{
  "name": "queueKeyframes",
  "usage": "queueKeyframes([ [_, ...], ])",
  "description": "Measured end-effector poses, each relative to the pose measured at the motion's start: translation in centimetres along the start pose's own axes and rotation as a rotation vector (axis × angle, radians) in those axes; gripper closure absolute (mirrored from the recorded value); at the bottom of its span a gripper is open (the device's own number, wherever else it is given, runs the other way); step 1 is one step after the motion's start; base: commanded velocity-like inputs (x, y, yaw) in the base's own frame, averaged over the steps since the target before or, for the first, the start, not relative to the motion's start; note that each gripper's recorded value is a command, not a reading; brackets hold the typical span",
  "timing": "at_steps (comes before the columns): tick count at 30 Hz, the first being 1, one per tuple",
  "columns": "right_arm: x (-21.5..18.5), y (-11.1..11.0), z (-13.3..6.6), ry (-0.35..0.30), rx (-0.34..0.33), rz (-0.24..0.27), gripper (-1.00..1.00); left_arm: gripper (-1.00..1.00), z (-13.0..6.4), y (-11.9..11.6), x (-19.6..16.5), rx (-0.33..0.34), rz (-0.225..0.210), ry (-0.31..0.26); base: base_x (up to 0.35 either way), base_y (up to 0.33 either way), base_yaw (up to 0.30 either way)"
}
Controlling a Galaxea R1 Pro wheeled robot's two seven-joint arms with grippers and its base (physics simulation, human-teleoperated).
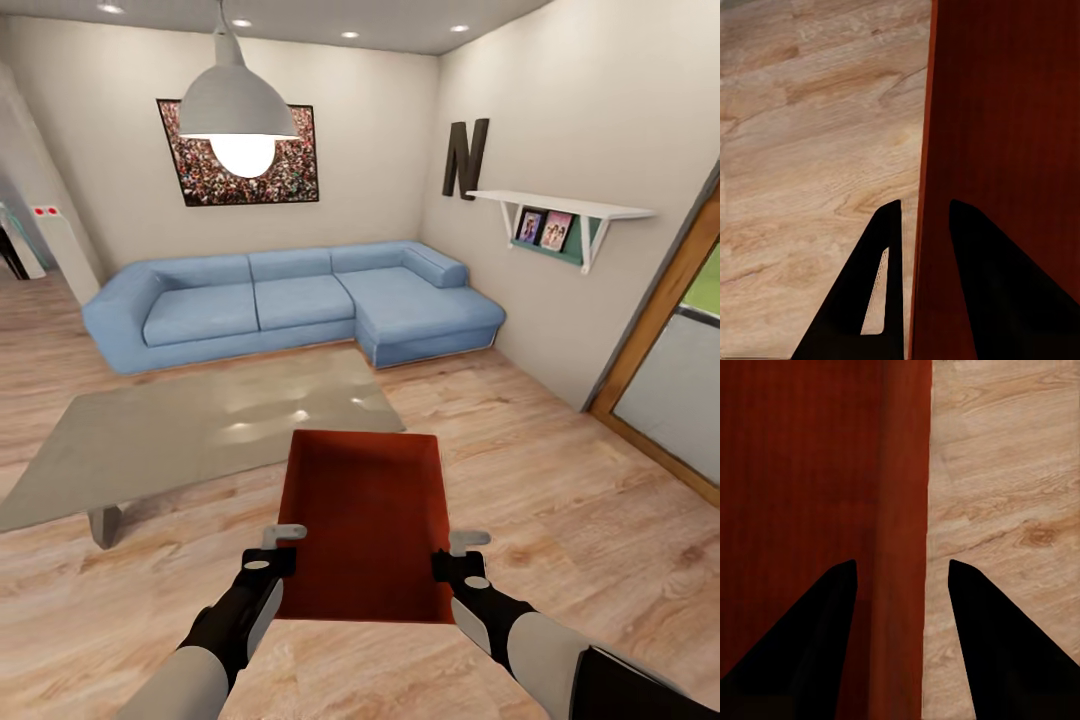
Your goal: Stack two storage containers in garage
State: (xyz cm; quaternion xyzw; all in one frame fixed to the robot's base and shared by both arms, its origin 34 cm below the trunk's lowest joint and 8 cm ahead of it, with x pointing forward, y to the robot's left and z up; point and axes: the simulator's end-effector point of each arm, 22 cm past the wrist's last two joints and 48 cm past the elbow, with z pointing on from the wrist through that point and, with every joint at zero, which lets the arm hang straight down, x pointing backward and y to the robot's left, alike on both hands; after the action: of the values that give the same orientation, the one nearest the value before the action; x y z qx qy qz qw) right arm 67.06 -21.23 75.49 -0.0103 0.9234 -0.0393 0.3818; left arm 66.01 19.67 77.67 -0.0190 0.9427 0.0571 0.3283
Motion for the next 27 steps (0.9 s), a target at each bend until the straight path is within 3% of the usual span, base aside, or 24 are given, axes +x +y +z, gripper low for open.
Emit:
queueKeyframes([
  [27, 0.0, -0.01, 0.0, 0.001, 0.0, -0.001, 1.0, 1.0, 0.0, -0.01, 0.02, 0.0, -0.001, 0.001, 0.0, 0.0, 0.3],
])
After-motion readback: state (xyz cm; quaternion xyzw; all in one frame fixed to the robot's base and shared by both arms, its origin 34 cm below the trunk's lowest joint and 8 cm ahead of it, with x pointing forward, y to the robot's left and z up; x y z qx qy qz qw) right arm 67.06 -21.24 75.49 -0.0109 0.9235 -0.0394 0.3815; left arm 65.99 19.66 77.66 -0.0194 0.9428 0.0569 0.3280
